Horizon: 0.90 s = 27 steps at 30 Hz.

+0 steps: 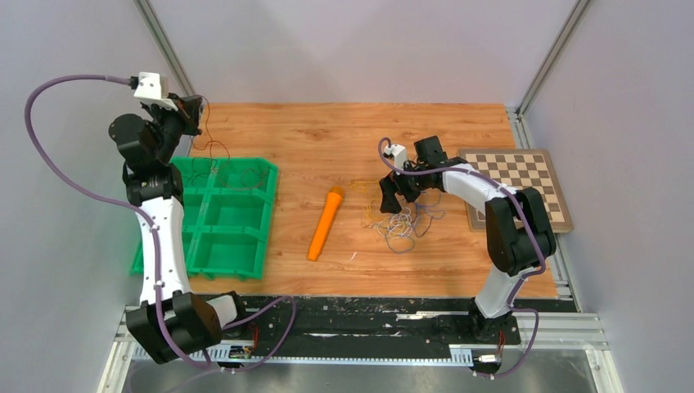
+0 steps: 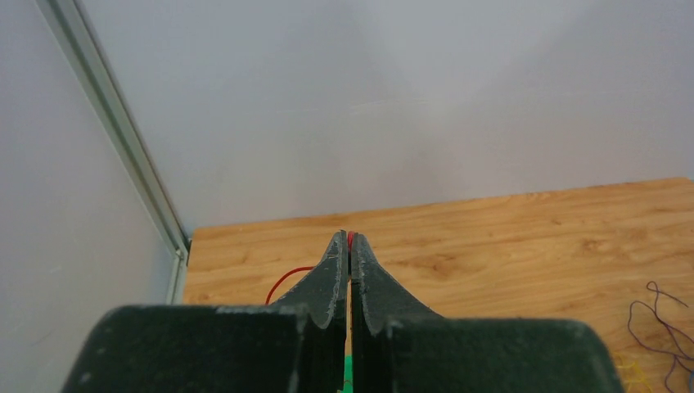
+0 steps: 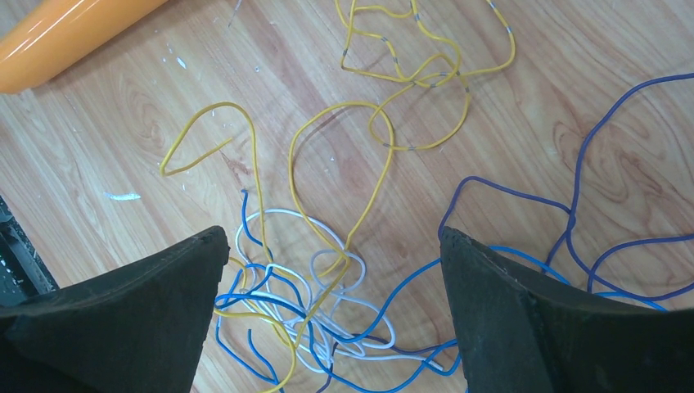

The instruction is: Untangle the cables

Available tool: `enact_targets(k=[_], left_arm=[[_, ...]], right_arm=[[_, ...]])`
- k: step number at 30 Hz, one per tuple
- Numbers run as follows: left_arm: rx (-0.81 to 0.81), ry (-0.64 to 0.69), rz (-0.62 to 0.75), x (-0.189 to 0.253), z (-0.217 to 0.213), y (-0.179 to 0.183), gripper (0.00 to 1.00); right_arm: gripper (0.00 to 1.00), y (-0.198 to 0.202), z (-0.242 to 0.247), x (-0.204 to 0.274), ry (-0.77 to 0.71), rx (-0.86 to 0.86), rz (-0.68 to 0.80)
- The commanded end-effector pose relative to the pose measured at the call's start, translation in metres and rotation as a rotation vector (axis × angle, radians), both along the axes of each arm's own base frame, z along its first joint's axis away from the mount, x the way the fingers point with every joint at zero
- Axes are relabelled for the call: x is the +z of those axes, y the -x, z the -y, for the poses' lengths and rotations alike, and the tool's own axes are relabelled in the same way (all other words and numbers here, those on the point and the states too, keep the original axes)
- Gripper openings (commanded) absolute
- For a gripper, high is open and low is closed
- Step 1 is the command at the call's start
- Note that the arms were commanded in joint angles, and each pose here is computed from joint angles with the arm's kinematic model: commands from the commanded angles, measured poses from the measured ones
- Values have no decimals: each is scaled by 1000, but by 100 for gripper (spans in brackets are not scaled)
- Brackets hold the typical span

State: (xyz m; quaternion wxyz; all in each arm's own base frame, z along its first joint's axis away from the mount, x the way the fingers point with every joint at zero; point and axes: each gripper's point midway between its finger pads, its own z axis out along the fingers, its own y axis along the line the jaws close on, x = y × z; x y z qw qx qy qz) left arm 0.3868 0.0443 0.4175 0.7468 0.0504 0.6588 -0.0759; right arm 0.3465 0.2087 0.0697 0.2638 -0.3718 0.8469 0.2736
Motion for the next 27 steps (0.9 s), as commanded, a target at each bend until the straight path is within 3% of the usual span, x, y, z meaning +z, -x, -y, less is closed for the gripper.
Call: enact_targets(k=[1,15,27], left_arm=[[-77,8,48,8,17,-9,0],[-94,92,-144,-93,19,-43,0],[-110,-62,-434,-208,11,-44,0]], right_arm=[[100,-2,-3,19,-43,4,42],[100,1,0,20,-37,0,42],[100,5,6,16,-24,-4,32]])
